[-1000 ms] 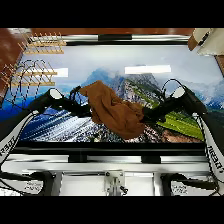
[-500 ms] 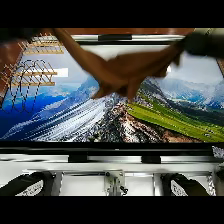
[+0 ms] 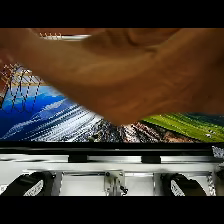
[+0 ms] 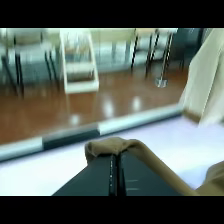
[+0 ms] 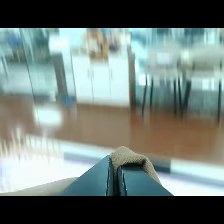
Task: Fold the shirts.
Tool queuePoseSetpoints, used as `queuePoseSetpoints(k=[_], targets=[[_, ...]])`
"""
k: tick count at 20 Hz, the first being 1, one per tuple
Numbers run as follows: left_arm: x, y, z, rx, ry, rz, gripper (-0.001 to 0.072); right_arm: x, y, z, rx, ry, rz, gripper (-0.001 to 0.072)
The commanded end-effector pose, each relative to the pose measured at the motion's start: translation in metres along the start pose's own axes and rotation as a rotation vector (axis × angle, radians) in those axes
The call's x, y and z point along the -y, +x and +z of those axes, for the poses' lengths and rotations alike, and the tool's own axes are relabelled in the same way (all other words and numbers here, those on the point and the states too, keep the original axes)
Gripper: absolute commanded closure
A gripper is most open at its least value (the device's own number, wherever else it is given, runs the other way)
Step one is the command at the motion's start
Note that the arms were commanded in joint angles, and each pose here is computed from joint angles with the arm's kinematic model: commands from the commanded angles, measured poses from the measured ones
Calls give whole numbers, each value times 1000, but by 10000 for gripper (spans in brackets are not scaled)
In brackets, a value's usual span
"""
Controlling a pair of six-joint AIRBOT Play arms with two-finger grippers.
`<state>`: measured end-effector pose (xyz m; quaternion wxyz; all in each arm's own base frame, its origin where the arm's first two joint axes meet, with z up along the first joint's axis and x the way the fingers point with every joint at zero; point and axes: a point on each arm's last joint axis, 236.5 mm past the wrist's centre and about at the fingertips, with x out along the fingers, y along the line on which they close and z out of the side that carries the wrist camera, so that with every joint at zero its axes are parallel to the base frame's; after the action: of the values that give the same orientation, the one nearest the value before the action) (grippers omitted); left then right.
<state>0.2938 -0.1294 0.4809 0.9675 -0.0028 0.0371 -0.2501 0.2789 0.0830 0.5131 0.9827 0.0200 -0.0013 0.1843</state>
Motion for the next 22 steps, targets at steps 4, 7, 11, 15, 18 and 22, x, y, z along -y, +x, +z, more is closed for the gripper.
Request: queuePoseSetpoints(k=[4, 7, 11, 15, 18, 22], targets=[[-17, 49, -238, -637, -187, -15, 679, 47, 100, -197, -651, 157, 42, 644], [-4, 60, -312, -739, -319, -57, 679, 46, 184, -276, -733, 366, 148, 644], [9, 63, -353, -779, -433, -83, 679, 10, 285, -367, -740, 750, 211, 629], [7, 65, -354, -768, -432, -77, 679, -22, 284, -417, -885, 896, 342, 138], [0, 74, -346, -715, -429, -56, 679, 11, 211, -426, -1135, 766, 336, 138], [-7, 82, -337, -659, -416, -36, 679, 105, 56, -495, -1646, 382, -184, 123]])
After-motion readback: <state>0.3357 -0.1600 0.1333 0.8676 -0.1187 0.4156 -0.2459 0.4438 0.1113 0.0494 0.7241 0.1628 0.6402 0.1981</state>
